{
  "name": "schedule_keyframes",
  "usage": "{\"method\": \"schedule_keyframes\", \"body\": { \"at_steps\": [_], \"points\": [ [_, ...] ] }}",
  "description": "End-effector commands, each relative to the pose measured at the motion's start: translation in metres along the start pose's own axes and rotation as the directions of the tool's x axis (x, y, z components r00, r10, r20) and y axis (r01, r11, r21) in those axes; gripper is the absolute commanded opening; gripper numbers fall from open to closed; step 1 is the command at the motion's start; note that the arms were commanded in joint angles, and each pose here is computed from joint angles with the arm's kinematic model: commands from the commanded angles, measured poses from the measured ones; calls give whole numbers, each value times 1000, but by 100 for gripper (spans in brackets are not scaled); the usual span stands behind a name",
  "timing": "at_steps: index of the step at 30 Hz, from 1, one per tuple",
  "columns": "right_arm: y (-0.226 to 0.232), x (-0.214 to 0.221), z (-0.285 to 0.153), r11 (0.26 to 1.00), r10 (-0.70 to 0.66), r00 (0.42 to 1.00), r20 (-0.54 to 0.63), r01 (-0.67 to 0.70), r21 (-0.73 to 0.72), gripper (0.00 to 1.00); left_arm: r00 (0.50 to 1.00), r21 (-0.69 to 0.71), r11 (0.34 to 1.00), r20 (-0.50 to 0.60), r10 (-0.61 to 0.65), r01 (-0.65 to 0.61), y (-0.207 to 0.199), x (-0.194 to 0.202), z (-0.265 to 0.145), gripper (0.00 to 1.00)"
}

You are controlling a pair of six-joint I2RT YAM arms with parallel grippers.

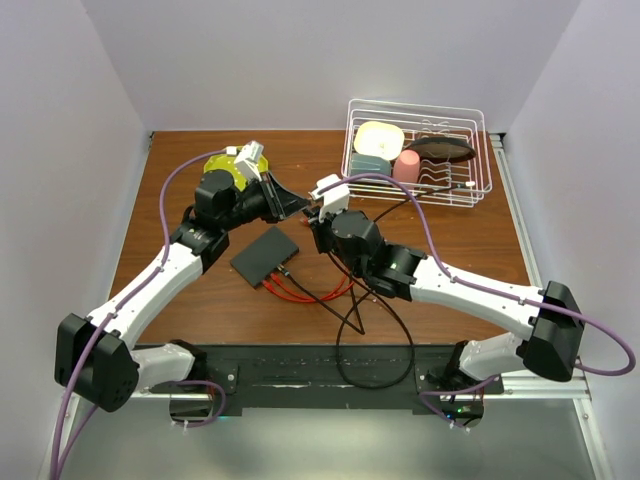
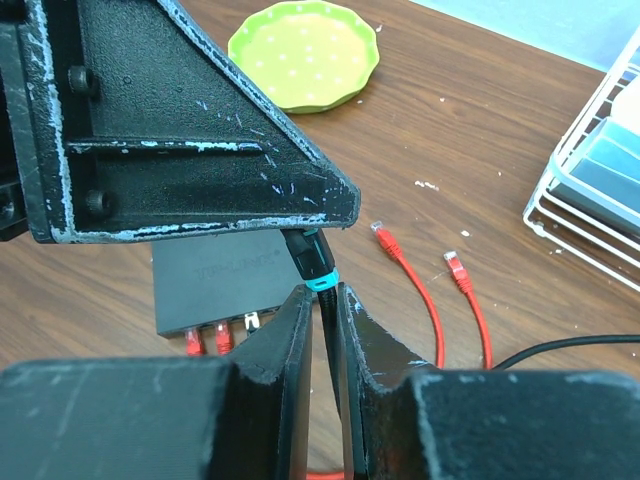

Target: Insert the plug into the switch port

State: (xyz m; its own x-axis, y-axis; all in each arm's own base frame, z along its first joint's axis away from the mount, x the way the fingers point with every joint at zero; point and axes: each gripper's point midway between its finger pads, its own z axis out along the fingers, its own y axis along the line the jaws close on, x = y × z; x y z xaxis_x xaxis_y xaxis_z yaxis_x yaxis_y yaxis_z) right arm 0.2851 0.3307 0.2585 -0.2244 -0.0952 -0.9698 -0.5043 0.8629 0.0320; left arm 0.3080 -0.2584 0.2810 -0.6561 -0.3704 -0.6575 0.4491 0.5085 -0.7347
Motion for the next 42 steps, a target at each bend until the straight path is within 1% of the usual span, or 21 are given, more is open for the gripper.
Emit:
{"method": "schedule_keyframes", "body": {
  "at_steps": [1, 8, 9, 10, 11, 12, 14, 15, 17, 18, 20, 21, 23, 24, 25, 27, 33, 37, 38, 39, 42],
  "points": [
    [-11, -14, 4, 998, 28, 998, 62, -31, 47, 0, 1000, 94, 995, 8, 25, -26, -24, -8, -2, 0],
    [-11, -3, 0, 999, 18, 999, 48, -20, 31, 0, 998, 94, 994, 25, 58, -61, -24, -12, -4, 0],
    [-12, -3, -1, 999, 19, 998, 52, -20, 29, 0, 998, 91, 994, 28, 61, -63, -23, -13, -5, 1],
    [-13, -1, -4, 999, 20, 998, 53, -21, 27, 0, 997, 86, 994, 33, 67, -69, -22, -14, -5, 8],
    [-14, 0, -6, 1000, 17, 999, 51, -19, 23, 0, 996, 82, 993, 43, 77, -80, -21, -16, -6, 12],
    [-14, 0, -8, 1000, 17, 998, 54, -18, 21, 0, 996, 74, 994, 46, 78, -81, -19, -17, -6, 21],
    [-17, 2, -12, 1000, 17, 998, 54, -18, 21, 0, 995, 62, 994, 57, 83, -86, -17, -19, -7, 28],
    [-17, 4, -13, 1000, 15, 999, 49, -16, 20, 0, 994, 61, 994, 60, 88, -91, -15, -19, -8, 39],
    [-17, 7, -16, 1000, 12, 999, 41, -12, 9, 0, 994, 48, 994, 60, 93, -96, -11, -19, -8, 52],
    [-17, 7, -17, 1000, 13, 999, 39, -13, 8, 0, 994, 39, 995, 60, 91, -94, -9, -20, -8, 63],
    [-17, 10, -18, 1000, 14, 999, 32, -14, 3, 0, 993, 17, 995, 68, 99, -100, -5, -22, -11, 72],
    [-16, 11, -19, 1000, 17, 999, 31, -17, -4, 0, 992, 3, 995, 78, 100, -101, -3, -25, -12, 81],
    [-16, 16, -21, 1000, 22, 999, 23, -21, -15, 0, 988, -35, 993, 103, 114, -111, 2, -29, -17, 89],
    [-13, 22, -22, 999, 23, 1000, 9, -23, -33, 0, 984, -63, 992, 129, 121, -114, 5, -34, -19, 96],
    [-13, 25, -23, 999, 28, 1000, 5, -28, -38, 0, 980, -74, 989, 144, 138, -128, 5, -36, -24, 98],
    [-10, 35, -25, 997, 42, 999, -10, -42, -62, 0, 973, -121, 983, 174, 155, -135, 9, -43, -29, 100],
    [-2, 59, -32, 988, 92, 994, -53, -98, -120, 0, 938, -222, 960, 264, 226, -169, 16, -62, -48, 100],
    [2, 74, -32, 985, 90, 992, -90, -103, -140, 0, 929, -229, 959, 291, 231, -167, 19, -62, -50, 100],
    [5, 75, -33, 982, 98, 991, -95, -112, -155, 0, 918, -207, 963, 320, 236, -175, 15, -66, -49, 100],
    [5, 79, -34, 981, 99, 990, -101, -114, -160, 0, 919, -203, 964, 319, 232, -173, 20, -61, -48, 100],
    [9, 81, -33, 978, 89, 990, -106, -107, -178, 0, 915, -200, 962, 323, 242, -184, 18, -65, -46, 100]
  ]
}}
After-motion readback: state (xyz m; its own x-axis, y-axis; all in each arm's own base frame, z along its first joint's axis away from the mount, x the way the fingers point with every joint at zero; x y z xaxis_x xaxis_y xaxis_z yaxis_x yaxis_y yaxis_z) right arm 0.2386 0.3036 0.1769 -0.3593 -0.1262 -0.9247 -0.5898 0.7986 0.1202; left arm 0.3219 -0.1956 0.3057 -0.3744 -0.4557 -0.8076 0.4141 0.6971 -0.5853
